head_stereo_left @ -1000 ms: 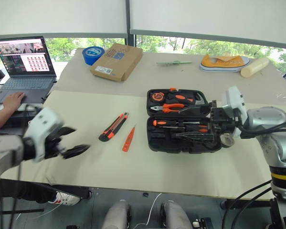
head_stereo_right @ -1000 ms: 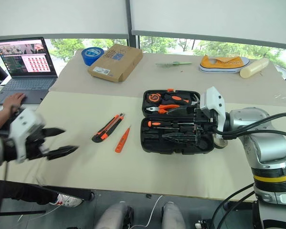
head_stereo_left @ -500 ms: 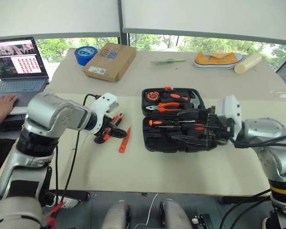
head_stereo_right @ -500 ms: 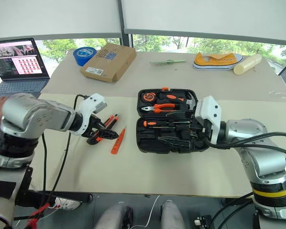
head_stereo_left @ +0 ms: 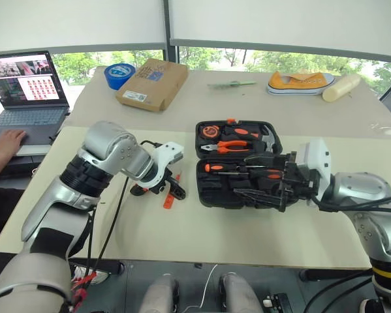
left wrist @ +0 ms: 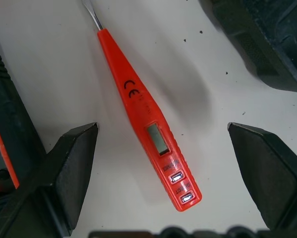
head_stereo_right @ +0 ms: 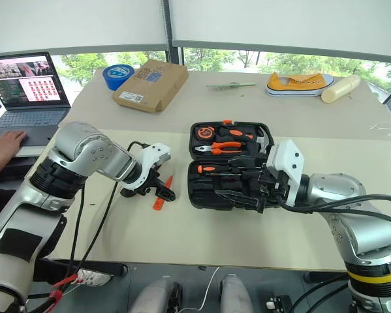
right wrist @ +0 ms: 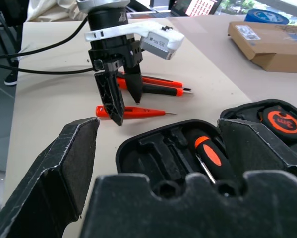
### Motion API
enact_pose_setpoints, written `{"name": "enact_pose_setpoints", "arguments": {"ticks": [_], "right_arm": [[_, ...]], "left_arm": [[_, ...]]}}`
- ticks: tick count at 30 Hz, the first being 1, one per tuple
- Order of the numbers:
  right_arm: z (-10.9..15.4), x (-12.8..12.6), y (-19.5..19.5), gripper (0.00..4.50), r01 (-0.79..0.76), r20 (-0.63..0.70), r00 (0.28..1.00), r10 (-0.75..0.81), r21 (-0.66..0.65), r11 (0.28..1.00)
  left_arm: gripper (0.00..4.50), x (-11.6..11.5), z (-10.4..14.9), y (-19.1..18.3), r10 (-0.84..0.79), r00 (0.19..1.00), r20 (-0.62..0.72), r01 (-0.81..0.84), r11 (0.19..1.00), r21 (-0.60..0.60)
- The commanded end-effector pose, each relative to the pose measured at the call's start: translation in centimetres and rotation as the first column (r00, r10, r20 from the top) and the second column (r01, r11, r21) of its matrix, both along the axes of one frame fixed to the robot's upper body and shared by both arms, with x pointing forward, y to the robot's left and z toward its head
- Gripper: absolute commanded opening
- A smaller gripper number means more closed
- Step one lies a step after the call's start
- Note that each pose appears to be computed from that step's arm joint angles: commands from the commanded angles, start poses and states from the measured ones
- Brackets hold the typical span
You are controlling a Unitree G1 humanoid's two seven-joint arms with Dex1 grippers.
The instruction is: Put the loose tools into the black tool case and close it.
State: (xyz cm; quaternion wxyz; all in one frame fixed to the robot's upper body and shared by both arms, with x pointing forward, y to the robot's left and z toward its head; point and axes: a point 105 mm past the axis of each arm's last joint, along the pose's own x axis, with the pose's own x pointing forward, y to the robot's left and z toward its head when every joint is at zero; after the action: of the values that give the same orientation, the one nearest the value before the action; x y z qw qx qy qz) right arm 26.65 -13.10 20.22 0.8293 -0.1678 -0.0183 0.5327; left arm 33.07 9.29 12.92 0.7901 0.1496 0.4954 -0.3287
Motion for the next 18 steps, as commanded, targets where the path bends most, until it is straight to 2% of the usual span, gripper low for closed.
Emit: {"name": "enact_pose_setpoints", "arguments": {"ticks": [1, 9, 10, 18], "right_arm": [[1.3, -0.5, 0.2, 4.5, -0.008, 0.061, 0.998, 0.007, 0.019, 1.0], [1.3, -0.5, 0.2, 4.5, -0.004, 0.064, 0.998, 0.003, 0.023, 1.0], [1.3, -0.4, 0.2, 4.5, -0.003, 0.064, 0.998, 0.002, 0.023, 1.0], [1.1, -0.2, 0.0, 4.5, 0.002, 0.06, 0.998, -0.004, 0.021, 1.0]], "left_arm": [[3.42, -0.5, -1.7, -0.3, 0.0, 0.998, -0.06, 0.002, 1.0, 0.031], [0.63, -1.0, -2.3, -0.5, -0.028, 0.995, -0.094, 0.033, 0.998, 0.055], [0.42, -1.0, -2.3, -0.5, -0.029, 0.995, -0.095, 0.034, 0.998, 0.057], [0.41, -0.1, -1.2, 0.2, -0.046, 0.999, -0.028, 0.049, 0.993, 0.105]]}}
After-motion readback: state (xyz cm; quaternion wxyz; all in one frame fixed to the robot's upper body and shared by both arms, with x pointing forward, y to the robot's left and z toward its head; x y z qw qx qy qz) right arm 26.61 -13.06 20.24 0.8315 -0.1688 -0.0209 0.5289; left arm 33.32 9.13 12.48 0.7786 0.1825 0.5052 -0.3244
